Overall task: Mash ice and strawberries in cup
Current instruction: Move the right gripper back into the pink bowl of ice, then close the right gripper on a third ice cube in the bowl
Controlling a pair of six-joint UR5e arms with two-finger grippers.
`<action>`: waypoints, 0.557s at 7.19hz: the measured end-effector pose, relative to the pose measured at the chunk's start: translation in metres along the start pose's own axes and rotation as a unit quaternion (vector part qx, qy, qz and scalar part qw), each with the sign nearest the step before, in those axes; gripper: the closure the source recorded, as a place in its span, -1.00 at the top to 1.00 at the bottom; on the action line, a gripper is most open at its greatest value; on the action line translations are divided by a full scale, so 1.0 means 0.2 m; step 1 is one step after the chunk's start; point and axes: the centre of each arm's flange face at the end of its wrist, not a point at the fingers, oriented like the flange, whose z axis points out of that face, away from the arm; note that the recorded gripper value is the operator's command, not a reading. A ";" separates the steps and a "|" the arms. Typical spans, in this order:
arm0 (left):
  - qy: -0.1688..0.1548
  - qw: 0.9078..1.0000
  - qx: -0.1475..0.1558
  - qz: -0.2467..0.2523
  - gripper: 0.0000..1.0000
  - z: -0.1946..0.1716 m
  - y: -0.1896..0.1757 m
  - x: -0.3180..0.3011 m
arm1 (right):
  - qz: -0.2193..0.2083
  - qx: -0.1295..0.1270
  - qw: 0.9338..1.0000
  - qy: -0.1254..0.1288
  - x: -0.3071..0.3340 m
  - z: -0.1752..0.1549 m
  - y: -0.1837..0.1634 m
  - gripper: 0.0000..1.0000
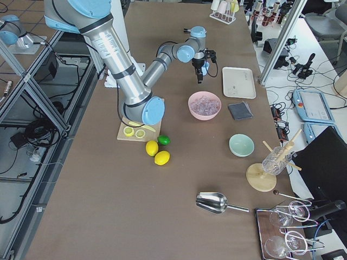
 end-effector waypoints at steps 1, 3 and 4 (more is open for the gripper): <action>0.000 1.000 0.001 0.001 0.96 0.00 0.00 0.00 | -0.009 -0.008 1.000 -0.001 0.17 -0.01 0.02 0.73; 0.001 1.000 0.003 0.004 0.96 -0.01 0.00 0.01 | -0.038 -0.027 0.999 0.010 0.48 0.02 0.02 0.68; 0.001 1.000 0.004 0.005 0.96 -0.01 0.00 0.01 | -0.050 -0.027 0.998 0.010 0.56 0.06 0.00 0.68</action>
